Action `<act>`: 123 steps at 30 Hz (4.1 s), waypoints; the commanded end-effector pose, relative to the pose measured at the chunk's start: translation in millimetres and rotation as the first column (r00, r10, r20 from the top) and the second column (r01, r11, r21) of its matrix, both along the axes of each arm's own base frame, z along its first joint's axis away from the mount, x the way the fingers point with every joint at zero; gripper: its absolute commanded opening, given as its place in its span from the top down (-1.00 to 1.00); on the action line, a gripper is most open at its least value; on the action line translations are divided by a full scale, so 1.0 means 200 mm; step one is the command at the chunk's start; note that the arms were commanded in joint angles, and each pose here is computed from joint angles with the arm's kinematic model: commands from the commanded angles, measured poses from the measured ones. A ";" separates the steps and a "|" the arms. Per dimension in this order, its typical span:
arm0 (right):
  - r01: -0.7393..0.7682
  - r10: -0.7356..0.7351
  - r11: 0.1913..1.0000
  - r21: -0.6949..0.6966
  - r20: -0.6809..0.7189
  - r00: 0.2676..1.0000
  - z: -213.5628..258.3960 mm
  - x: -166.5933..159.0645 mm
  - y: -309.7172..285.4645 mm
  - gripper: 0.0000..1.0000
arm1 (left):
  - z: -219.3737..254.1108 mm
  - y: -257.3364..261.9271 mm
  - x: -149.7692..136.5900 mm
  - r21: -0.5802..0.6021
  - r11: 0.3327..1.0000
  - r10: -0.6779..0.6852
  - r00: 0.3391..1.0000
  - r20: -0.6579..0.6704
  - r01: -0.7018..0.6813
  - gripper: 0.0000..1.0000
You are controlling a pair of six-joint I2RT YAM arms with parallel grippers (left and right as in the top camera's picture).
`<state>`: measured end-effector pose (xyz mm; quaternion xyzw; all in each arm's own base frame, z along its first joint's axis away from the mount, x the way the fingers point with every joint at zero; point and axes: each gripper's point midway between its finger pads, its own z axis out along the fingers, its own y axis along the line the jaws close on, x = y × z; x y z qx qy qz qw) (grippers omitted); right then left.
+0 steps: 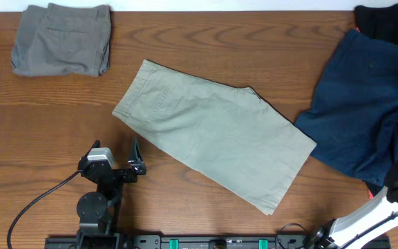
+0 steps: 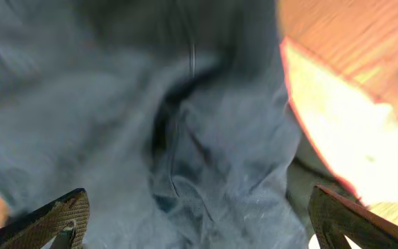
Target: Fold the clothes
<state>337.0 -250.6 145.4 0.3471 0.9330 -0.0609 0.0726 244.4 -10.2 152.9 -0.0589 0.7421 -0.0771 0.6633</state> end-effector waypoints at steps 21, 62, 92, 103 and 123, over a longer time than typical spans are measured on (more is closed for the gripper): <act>0.051 -0.055 0.997 -0.050 -0.080 0.995 -0.15 -0.12 -0.07 0.98 | -0.08 0.02 0.00 0.016 1.000 0.022 0.999 -0.046 -0.021 -0.95; 0.103 -0.112 0.991 0.080 0.120 0.986 0.19 0.03 0.00 -0.79 | -0.08 0.02 0.00 0.016 1.000 0.022 0.999 -0.046 -0.021 -0.96; 0.311 -0.309 0.950 -0.019 -0.184 0.933 -0.47 -0.47 -0.15 -0.71 | -0.08 0.02 0.00 0.017 1.000 0.022 0.999 -0.046 -0.021 -0.96; 0.303 -0.308 0.951 -0.059 -0.136 0.942 -0.33 -0.42 -0.24 0.98 | -0.08 0.02 0.00 0.016 1.000 0.022 0.999 -0.046 -0.021 -0.96; 0.439 -0.460 0.850 -0.293 -0.004 0.888 0.43 -0.52 -0.51 0.98 | -0.08 0.02 0.00 0.017 1.000 0.022 0.999 -0.046 -0.021 -0.96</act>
